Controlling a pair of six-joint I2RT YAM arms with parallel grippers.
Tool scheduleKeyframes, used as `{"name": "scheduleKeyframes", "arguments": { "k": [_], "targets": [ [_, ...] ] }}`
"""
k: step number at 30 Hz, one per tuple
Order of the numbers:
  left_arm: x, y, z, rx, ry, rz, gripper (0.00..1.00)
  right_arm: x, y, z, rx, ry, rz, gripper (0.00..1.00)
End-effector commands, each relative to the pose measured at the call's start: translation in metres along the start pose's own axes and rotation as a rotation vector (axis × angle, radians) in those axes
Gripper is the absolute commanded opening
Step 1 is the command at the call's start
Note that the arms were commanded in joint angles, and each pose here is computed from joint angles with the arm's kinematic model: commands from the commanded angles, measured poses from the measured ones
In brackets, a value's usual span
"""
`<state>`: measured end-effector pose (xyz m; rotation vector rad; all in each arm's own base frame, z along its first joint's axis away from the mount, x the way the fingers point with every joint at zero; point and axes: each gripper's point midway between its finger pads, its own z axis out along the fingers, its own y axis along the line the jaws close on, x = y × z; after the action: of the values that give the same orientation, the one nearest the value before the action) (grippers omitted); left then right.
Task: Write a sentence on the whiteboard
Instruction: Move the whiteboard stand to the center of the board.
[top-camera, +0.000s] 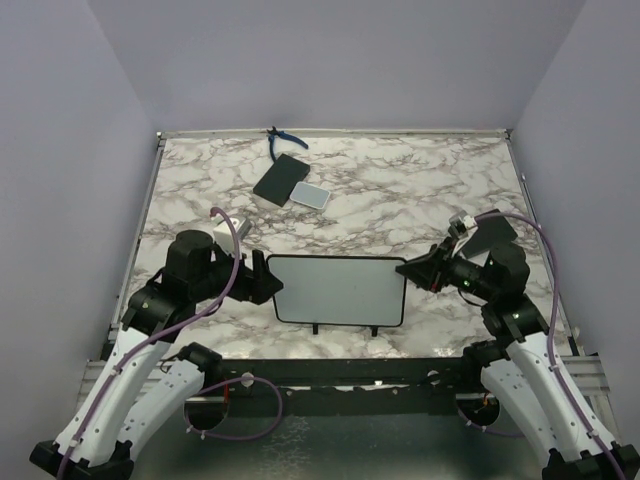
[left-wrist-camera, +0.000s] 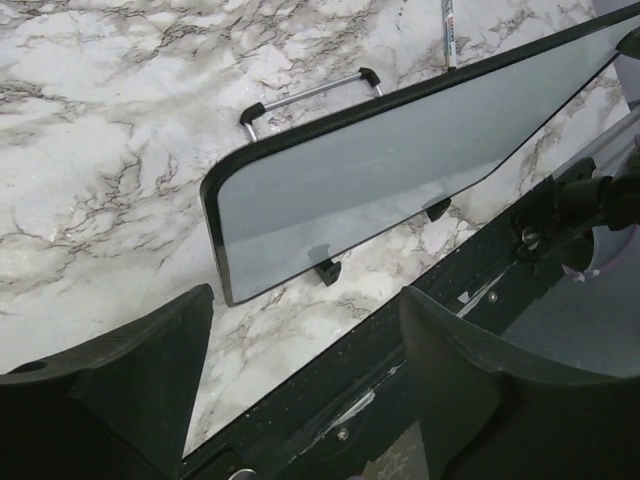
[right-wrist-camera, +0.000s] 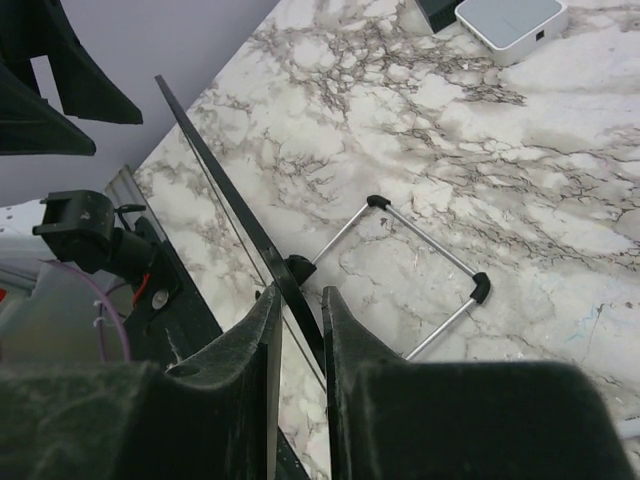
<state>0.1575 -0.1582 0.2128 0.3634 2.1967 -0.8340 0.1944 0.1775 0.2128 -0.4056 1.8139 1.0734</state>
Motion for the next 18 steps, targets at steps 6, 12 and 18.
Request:
{"name": "scheduleKeyframes", "arguments": {
  "k": [6, 12, 18],
  "targets": [
    [0.014, 0.007, -0.01, -0.07, 0.045, -0.091, 0.83, 0.007, -0.015, -0.006, 0.107, 0.001, 0.048, 0.43],
    [0.035, 0.012, -0.003, -0.076, 0.08, -0.163, 0.8, 0.004, -0.009, -0.014, 0.117, -0.02, 0.043, 0.76],
    [0.046, 0.017, -0.003, -0.101, 0.047, -0.259, 0.76, -0.009, -0.013, -0.024, 0.192, -0.074, 0.031, 0.86]
  ]
}}
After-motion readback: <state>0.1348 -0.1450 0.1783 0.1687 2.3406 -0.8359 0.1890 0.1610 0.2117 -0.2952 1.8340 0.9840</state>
